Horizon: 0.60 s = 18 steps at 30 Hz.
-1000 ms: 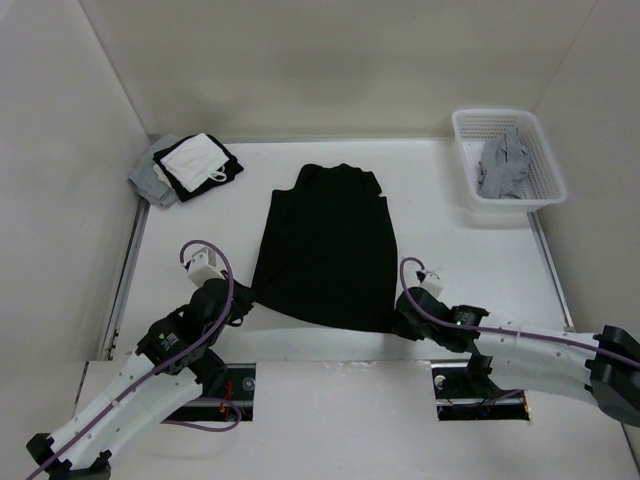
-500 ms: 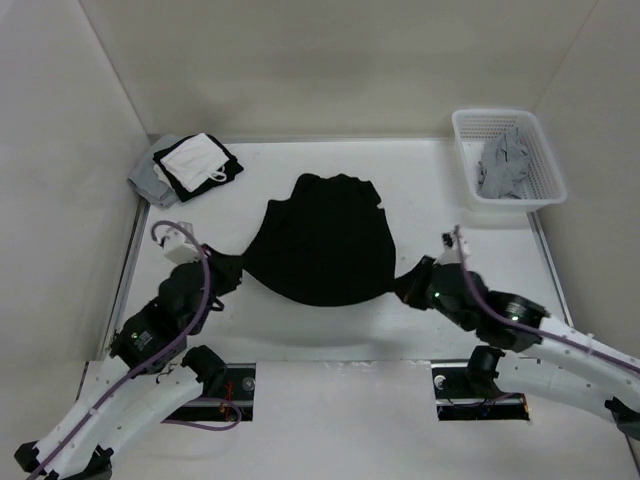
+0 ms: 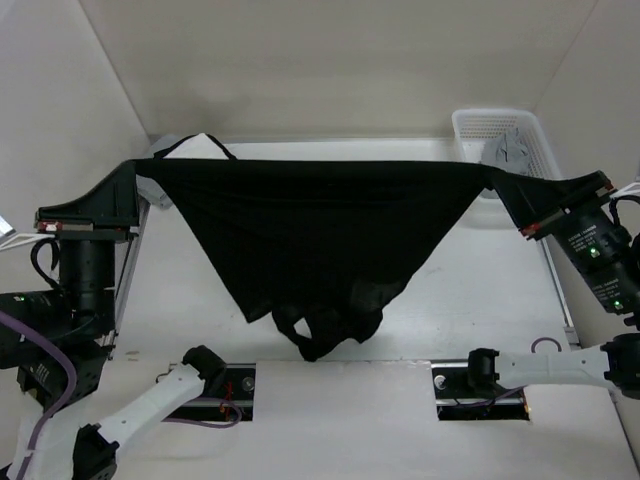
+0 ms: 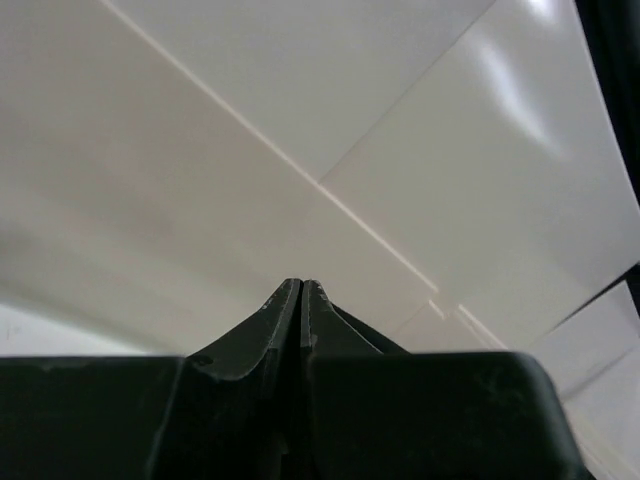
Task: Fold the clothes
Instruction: Fold the tank top
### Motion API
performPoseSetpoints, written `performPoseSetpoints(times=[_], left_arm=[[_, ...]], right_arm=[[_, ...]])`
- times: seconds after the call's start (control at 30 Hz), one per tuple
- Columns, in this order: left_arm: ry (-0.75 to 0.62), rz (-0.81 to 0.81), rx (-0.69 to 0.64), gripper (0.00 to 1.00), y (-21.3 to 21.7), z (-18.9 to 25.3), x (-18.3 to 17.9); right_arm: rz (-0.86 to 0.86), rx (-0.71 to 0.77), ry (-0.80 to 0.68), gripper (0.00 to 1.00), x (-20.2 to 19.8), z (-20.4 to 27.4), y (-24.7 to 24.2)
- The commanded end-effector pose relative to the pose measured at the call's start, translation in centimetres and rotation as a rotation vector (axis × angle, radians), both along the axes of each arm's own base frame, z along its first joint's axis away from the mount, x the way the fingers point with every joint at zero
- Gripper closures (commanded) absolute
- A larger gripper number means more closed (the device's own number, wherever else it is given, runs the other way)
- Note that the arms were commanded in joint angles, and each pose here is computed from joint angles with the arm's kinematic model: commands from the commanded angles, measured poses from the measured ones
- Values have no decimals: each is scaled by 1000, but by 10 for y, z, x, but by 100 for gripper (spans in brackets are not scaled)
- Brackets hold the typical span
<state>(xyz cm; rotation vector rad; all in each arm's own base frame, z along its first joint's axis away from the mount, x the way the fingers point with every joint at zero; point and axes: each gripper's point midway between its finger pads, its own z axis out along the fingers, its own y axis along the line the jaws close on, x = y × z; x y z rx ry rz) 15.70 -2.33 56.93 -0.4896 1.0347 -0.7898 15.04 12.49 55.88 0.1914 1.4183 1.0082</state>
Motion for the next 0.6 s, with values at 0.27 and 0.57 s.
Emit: performPoseSetpoints(times=[0.27,0.57], left_arm=[[149,189,199,96,-49,-44,138],[313,61,63,97,-23,-84,272]], right_arm=[[-132,-244,-81,97,110,-21,47],[-104,-219,48,98,252,-51,48]])
